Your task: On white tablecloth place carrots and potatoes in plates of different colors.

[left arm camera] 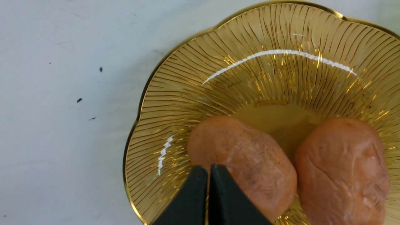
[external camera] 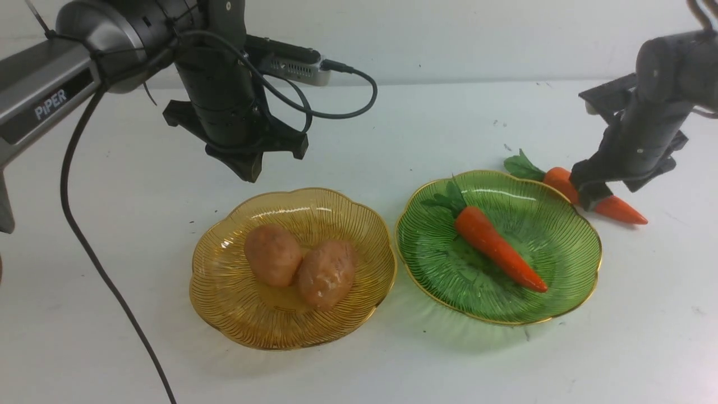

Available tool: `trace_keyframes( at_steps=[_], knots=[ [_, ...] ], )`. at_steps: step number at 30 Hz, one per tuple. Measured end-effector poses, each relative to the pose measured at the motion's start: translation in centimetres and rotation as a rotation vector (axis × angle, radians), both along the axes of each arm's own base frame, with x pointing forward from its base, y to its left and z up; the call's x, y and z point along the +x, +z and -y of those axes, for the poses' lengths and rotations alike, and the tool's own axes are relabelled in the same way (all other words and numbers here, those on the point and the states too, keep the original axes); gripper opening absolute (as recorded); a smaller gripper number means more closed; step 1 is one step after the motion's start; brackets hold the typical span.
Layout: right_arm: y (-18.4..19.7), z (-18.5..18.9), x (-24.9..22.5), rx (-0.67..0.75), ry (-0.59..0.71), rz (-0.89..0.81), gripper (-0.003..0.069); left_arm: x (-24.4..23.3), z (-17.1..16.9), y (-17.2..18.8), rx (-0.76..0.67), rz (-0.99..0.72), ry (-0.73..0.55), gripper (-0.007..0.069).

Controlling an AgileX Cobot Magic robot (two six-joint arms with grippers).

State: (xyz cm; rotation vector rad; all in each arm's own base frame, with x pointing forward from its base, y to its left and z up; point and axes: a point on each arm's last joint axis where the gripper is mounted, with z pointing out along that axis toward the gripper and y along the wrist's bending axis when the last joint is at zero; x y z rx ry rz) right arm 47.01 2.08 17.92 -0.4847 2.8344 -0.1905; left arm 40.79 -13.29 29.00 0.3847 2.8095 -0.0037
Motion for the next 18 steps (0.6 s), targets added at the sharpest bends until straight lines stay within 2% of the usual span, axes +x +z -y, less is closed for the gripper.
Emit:
trace_keyframes(
  at_steps=[3,6,9,12,15,18],
  knots=[
    [-1.5,0.2,0.6,-0.038,0.023,0.013,0.0596,0.0,0.0,0.0,0.000,0.000,0.000,-0.0004],
    [-2.6,0.4,0.8,-0.060,0.035,0.002,0.0563,0.0,0.0,0.0,-0.001,0.000,0.002,-0.0004],
    [-2.9,0.4,0.9,-0.061,0.035,-0.002,0.0437,0.0,0.0,0.0,-0.001,0.000,0.002,-0.0004],
    [-2.8,0.4,0.8,-0.066,0.037,-0.004,0.0220,0.0,0.0,0.0,0.001,0.000,-0.003,-0.0004],
    [-0.8,0.7,0.5,-0.083,0.005,-0.029,0.0216,0.0,0.0,0.0,0.002,0.000,-0.005,-0.0004],
    [3.8,0.3,0.1,0.004,-0.147,0.016,0.0216,0.0,0.0,0.0,0.004,0.000,-0.005,-0.0004]
  ],
)
